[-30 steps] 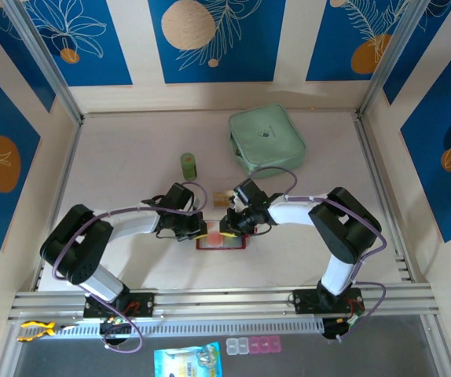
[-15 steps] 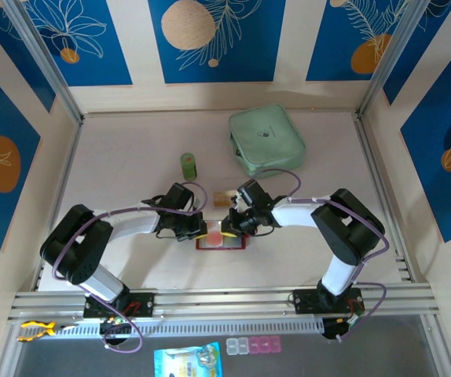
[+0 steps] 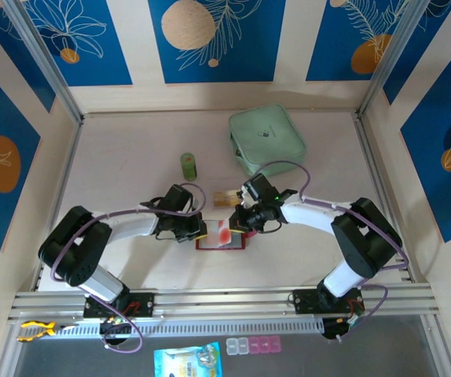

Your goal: Take the credit cards out of the card holder

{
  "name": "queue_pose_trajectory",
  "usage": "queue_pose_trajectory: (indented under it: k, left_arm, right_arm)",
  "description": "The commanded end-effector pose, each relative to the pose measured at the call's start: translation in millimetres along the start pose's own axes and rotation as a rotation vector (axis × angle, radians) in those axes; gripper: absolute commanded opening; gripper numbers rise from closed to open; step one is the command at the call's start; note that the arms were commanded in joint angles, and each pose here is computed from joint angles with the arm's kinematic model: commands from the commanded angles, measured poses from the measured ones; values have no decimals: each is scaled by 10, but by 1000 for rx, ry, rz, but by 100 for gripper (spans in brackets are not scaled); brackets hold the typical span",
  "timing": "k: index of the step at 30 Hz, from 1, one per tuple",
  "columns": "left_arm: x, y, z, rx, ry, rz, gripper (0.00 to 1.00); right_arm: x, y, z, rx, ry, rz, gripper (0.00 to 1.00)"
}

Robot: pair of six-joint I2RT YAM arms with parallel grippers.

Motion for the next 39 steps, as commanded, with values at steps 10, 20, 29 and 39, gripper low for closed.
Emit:
queue_pose_trajectory:
  k: [10, 20, 29, 39]
  left_arm:
    - [11, 115, -152, -62, 29, 27, 6]
    - [-4, 150, -212, -75, 27, 24, 7]
    - [-78, 111, -190, -69, -2, 19, 13]
    - [-238, -11, -109, -37, -32, 29, 20]
  right_arm:
    - [-457, 214, 146, -355, -18, -195, 0]
    - [-639, 384, 390, -862, 90, -279, 0]
    - [-694, 546, 725, -1320, 180, -381, 0]
    - [-737, 807, 1185, -1446, 195, -324, 0]
Point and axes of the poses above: each hand's point on the last joint's axis, 136 mm out from that joint toward the fingers, its own x axis out along the fingers, its own y axis along the line the jaws close on, z = x × y, the point moved 5 cm from there along -x, back along the fingers, and after that the axes turned 7 degrees about x, right-handed, at the moved point
